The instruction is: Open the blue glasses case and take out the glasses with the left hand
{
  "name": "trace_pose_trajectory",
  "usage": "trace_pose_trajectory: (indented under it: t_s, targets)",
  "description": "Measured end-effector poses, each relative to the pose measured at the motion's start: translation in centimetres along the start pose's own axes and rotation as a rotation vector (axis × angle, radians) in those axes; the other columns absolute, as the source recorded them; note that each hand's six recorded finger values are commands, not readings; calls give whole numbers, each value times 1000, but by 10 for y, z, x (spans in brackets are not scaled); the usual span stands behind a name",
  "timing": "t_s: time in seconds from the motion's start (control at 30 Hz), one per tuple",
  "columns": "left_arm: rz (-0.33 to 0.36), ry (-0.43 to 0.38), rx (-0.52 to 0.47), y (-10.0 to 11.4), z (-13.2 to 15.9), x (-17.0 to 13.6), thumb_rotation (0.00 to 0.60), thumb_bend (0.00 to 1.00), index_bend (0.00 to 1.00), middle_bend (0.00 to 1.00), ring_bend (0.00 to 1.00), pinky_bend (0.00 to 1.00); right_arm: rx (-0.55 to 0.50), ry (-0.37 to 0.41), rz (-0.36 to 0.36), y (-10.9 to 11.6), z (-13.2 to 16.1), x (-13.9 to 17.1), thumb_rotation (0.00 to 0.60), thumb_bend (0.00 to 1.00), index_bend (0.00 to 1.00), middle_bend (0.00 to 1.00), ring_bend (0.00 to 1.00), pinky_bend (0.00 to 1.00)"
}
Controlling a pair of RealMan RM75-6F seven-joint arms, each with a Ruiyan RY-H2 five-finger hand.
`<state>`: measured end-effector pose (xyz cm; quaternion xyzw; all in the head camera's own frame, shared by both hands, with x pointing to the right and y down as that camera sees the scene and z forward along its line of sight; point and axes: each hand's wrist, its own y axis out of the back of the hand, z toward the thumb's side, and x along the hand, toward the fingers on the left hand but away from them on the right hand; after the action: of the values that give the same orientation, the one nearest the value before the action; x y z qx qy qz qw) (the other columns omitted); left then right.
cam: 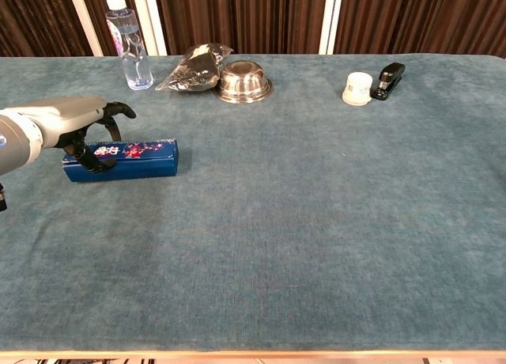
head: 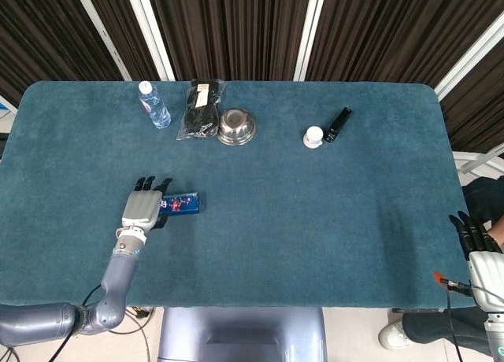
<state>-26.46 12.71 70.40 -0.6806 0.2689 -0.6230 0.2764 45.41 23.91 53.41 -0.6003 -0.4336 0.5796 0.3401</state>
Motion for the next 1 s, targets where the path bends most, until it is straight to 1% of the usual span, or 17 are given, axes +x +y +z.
trace_pose_trajectory:
  t_s: [0.43,0.6,1.0]
  targets:
    - [-4,-5,0,0,-1,2,600,577,110,338,11,33,1,-1,0,0,0,0,600,135,0,0,0,213]
    - [-7,-10,1,0,-1,2,600,588,113,340,15,33,2,-1,1,0,0,0,600,135,0,0,0,213]
    - [-11,-10,5,1,-4,3,600,655,115,344,16,33,3,-1,1,0,0,0,600,136,0,0,0,213]
